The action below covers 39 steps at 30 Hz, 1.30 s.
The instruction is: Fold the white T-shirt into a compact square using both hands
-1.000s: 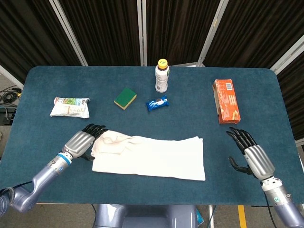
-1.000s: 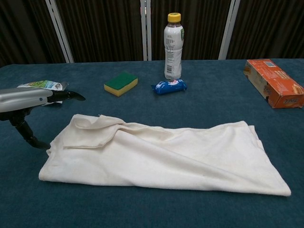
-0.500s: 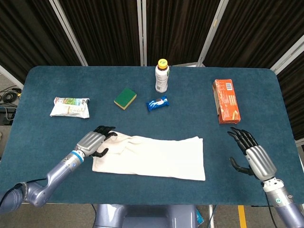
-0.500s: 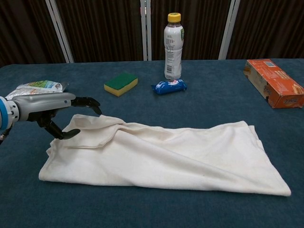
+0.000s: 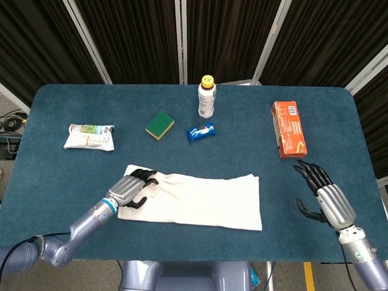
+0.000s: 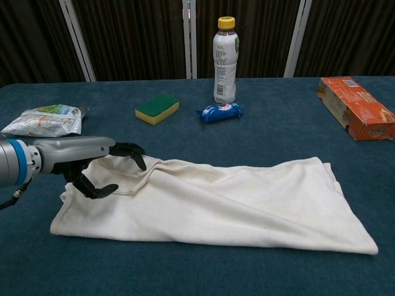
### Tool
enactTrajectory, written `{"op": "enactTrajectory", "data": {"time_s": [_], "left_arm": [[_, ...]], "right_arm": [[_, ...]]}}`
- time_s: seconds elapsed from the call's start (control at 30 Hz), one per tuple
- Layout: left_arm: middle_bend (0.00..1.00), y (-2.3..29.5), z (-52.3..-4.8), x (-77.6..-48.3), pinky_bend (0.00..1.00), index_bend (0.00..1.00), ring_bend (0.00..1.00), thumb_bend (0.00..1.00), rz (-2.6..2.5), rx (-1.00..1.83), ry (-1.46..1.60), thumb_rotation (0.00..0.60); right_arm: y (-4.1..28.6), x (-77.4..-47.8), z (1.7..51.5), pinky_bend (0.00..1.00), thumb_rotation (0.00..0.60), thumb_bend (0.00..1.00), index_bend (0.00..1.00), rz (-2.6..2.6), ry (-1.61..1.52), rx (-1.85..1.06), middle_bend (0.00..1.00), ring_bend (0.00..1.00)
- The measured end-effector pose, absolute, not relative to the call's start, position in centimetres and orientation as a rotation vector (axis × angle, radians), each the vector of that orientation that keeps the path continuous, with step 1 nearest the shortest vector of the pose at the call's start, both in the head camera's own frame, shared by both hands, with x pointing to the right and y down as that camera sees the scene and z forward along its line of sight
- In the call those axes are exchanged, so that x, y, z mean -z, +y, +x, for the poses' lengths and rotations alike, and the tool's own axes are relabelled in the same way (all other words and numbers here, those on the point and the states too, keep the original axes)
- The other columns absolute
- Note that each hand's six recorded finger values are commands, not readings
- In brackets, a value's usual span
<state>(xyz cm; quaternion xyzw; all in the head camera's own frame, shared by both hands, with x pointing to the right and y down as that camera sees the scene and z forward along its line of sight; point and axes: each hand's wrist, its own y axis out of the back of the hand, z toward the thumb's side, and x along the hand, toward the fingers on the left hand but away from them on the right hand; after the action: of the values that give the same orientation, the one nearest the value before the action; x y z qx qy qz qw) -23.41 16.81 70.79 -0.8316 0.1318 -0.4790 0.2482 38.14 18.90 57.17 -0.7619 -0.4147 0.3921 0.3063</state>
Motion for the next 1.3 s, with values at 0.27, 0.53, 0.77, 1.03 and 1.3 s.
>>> {"op": "enactTrajectory", "data": {"time_s": [0.27, 0.53, 0.77, 1.03, 1.3], "left_arm": [[0.00, 18.0, -24.1, -70.5, 0.00, 0.20, 0.00, 0.57, -2.271, 1.298, 0.333, 0.579], [0.00, 18.7, -25.3, -70.2, 0.00, 0.20, 0.00, 0.57, -2.281, 1.284, 0.337, 0.582], [0.00, 19.4, -26.9, -70.2, 0.00, 0.20, 0.00, 0.57, -2.295, 1.298, 0.338, 0.584], [0.00, 20.5, -27.9, -70.9, 0.00, 0.21, 0.00, 0.57, -2.335, 1.319, 0.337, 0.585], [0.00, 20.4, -27.9, -70.1, 0.00, 0.22, 0.00, 0.57, -2.341, 1.256, 0.382, 0.595]], "right_arm": [[18.9, -57.0, 38.2, 0.00, 0.600, 0.37, 0.08, -2.015, -1.103, -1.035, 0.00, 0.00], [18.9, -57.1, 38.2, 0.00, 0.600, 0.37, 0.08, -2.016, -1.102, -1.037, 0.00, 0.00], [18.9, -57.1, 38.2, 0.00, 0.600, 0.37, 0.08, -2.015, -1.102, -1.039, 0.00, 0.00], [18.8, -57.2, 38.1, 0.00, 0.600, 0.37, 0.08, -2.013, -1.097, -1.038, 0.00, 0.00], [18.8, -57.2, 38.2, 0.00, 0.600, 0.37, 0.08, -2.010, -1.096, -1.042, 0.00, 0.00]]}}
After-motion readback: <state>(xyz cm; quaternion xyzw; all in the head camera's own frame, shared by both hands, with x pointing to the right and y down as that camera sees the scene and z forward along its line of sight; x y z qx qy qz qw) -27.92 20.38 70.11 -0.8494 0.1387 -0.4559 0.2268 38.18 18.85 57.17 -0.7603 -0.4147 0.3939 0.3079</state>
